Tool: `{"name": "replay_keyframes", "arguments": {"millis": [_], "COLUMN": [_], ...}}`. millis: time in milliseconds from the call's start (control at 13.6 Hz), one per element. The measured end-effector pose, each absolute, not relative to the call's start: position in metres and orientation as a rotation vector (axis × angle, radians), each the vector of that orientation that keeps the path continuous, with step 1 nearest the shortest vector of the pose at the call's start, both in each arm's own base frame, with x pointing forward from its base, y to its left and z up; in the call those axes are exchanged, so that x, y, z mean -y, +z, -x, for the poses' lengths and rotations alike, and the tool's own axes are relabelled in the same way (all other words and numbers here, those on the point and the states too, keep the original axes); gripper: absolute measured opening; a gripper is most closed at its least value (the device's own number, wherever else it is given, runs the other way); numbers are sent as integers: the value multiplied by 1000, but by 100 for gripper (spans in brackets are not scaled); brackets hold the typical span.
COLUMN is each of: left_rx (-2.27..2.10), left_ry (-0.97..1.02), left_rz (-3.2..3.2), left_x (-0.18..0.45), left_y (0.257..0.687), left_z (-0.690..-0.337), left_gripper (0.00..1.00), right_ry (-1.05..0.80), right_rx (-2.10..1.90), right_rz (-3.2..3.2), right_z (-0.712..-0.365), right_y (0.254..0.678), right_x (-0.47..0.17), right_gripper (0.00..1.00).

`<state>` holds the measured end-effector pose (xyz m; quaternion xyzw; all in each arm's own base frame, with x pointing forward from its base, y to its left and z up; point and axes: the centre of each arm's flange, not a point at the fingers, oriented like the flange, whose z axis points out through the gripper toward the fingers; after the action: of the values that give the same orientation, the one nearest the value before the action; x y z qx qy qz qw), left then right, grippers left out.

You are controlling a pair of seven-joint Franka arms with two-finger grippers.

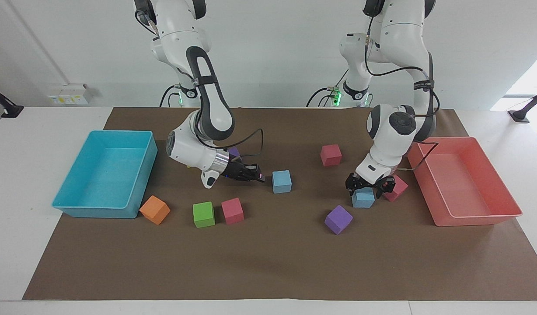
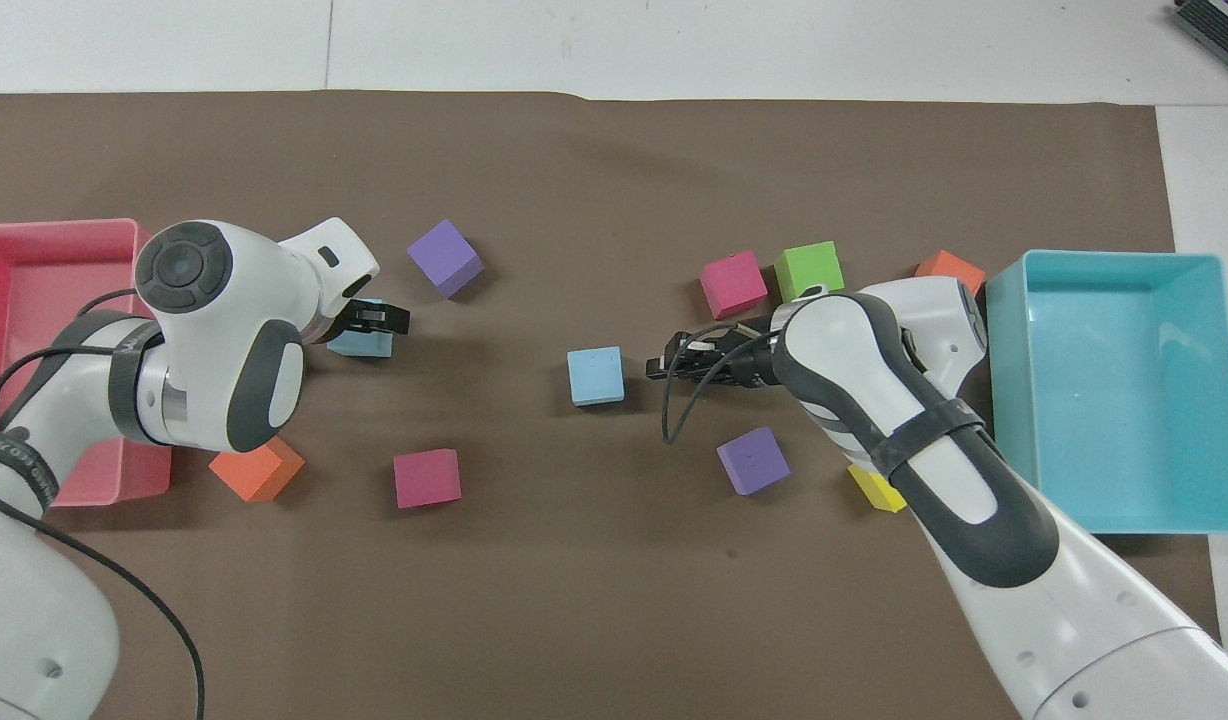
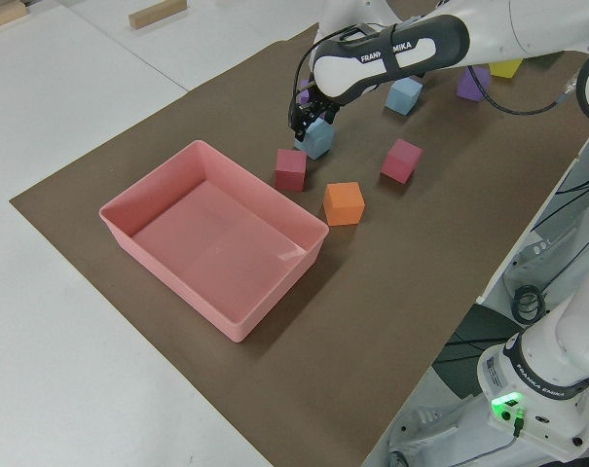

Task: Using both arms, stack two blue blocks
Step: 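Close the left gripper on the light-blue cube and lift it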

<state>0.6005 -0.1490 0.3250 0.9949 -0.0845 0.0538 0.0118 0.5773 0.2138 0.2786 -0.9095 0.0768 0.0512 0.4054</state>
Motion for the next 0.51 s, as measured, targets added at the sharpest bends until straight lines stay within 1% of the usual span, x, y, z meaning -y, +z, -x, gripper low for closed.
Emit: {"name": "replay_keyframes", "arguments": {"millis": [514], "left_rx": [192], "left_ry": [128], "left_rz": [-3112], "left_x": [148], "left_y": [312], "left_z": [-596], "left_gripper": [100], "right_ry": [141], "right_rx": [-202], "right_rz": [2298], "right_z": [-575], "right_y": [269], "right_x": [-213], "right_gripper": [1]}}
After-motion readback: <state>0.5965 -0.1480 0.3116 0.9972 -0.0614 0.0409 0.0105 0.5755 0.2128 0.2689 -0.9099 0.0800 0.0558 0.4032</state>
